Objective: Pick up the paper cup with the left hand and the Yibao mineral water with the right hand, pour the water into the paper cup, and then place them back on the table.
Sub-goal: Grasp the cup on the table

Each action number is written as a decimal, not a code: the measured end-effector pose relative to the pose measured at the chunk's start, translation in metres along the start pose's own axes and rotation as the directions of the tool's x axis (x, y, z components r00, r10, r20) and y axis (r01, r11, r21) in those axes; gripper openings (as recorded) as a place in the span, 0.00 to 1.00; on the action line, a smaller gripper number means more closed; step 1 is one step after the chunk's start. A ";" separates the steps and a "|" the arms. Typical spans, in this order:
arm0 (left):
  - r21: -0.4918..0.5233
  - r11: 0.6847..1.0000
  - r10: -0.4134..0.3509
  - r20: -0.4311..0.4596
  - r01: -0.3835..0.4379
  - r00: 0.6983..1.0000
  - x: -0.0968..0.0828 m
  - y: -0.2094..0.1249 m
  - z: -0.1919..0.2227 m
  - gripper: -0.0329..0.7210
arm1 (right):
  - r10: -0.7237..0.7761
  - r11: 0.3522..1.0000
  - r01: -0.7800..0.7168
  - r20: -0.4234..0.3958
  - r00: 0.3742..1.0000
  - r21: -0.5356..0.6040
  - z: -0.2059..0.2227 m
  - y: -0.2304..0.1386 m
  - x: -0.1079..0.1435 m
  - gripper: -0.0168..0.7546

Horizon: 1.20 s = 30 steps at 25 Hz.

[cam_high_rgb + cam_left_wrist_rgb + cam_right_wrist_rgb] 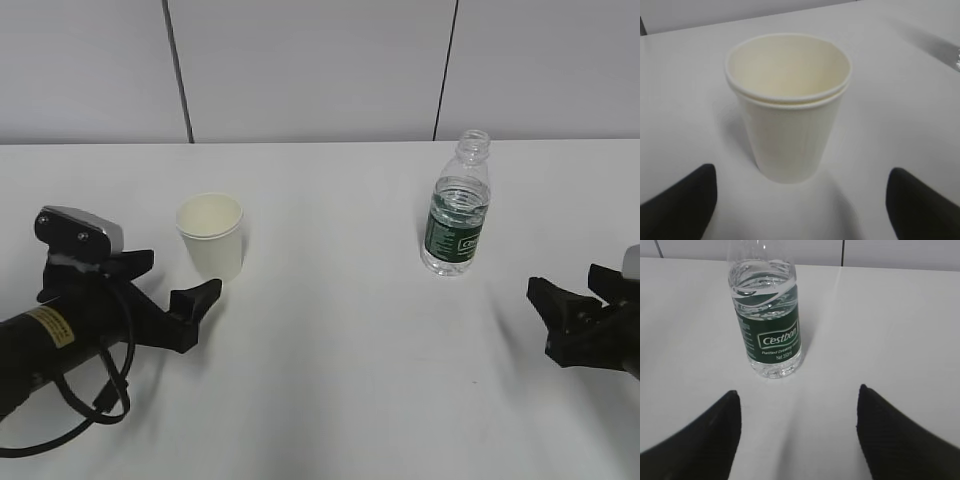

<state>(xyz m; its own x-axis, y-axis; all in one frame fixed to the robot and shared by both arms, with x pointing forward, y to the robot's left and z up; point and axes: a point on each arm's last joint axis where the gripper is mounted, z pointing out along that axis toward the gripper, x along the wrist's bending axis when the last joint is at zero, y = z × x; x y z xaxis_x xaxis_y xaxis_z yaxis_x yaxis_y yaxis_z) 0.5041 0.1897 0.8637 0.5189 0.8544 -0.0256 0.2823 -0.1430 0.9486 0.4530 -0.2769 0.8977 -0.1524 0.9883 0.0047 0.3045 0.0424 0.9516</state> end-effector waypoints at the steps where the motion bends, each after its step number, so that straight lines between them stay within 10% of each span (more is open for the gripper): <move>1: 0.004 1.000 -0.002 0.000 0.002 1.000 0.001 -0.002 0.004 0.87 | 0.000 1.000 0.000 0.000 1.000 0.000 0.000 0.000 0.000 0.71; 30: -0.089 0.996 -0.030 -0.029 0.027 0.999 0.016 0.005 0.061 0.83 | -0.002 1.000 0.002 -0.001 1.000 -0.002 0.000 0.000 0.000 0.70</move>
<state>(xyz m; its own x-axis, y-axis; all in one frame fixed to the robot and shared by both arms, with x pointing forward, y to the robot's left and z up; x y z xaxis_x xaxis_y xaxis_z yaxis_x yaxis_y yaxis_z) 0.5633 0.1719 0.8488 0.4864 0.8726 -0.0449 0.2237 -0.0746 0.9718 0.4531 -0.2768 0.8979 -0.1542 0.9880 0.0030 0.3021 0.0443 0.9523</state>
